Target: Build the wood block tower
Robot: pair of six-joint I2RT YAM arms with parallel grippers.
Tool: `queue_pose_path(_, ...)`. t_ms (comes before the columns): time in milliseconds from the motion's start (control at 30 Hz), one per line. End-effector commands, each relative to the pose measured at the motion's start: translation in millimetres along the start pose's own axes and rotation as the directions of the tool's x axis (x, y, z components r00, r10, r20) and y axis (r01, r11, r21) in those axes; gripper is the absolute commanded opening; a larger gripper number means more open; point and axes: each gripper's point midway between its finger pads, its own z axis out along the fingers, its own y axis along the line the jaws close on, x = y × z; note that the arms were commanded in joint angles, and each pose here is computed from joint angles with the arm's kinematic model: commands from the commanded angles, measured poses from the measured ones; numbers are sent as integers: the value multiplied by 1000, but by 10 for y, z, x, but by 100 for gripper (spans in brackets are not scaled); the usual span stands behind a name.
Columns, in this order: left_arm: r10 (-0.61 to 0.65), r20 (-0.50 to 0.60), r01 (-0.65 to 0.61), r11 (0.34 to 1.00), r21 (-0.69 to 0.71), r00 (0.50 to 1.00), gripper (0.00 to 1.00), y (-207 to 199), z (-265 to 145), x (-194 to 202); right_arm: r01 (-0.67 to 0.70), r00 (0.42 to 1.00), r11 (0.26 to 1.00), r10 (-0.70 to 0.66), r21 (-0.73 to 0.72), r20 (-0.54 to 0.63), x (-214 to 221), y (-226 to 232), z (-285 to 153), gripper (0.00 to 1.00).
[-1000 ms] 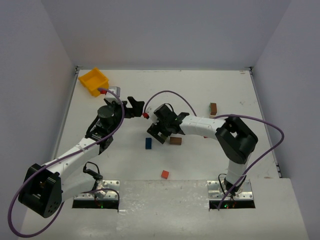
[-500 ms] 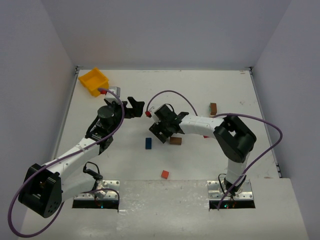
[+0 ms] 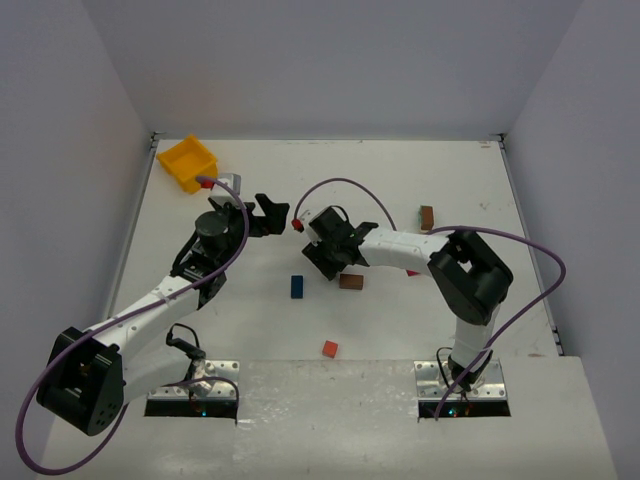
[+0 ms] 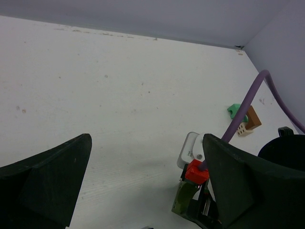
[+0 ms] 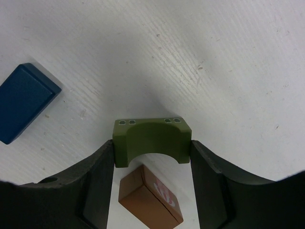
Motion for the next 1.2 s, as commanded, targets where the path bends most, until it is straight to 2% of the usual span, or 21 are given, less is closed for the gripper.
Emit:
queue_pose_path(0,-9,59,7,999,33,998,100,-80,-9,-175,-23,997,1000,22,12,73,-286,-62,-113,36)
queue_pose_path(200,-9,59,7,999,31,998,100,-74,-17,-170,1,991,1000,-4,28,132,-466,-165,-220,32)
queue_pose_path(367,-6,62,4,1000,30,998,100,-73,-25,-176,93,970,994,-102,51,220,-778,-436,-424,29)
queue_pose_path(467,-4,67,3,1000,22,998,100,-54,-39,-183,199,934,979,-203,44,295,-920,-582,-637,28)
queue_pose_path(533,-2,72,0,1000,27,997,100,-62,-49,-191,339,871,940,-329,38,365,-986,-663,-820,27)
queue_pose_path(700,4,70,-6,1000,26,998,100,-51,-39,-172,492,769,870,-443,15,462,-958,-963,-1226,25)
queue_pose_path(833,12,58,-15,999,42,998,100,-79,-15,-150,597,701,800,-554,56,449,-692,-1278,-1442,20)
queue_pose_path(867,16,56,-18,999,36,998,100,-66,-6,-143,592,716,804,-553,49,425,-554,-1407,-1468,19)
queue_pose_path(933,21,56,-22,999,27,998,100,-52,9,-144,611,706,789,-583,71,402,-503,-1587,-1513,18)
queue_pose_path(1000,28,52,-28,1000,9,998,100,-21,41,-140,609,731,793,-561,-1,388,-337,-1710,-1530,17)
queue_pose_path(1167,51,41,-51,999,-11,998,100,11,139,-132,641,737,763,-586,-76,337,-22,-1952,-1455,15)
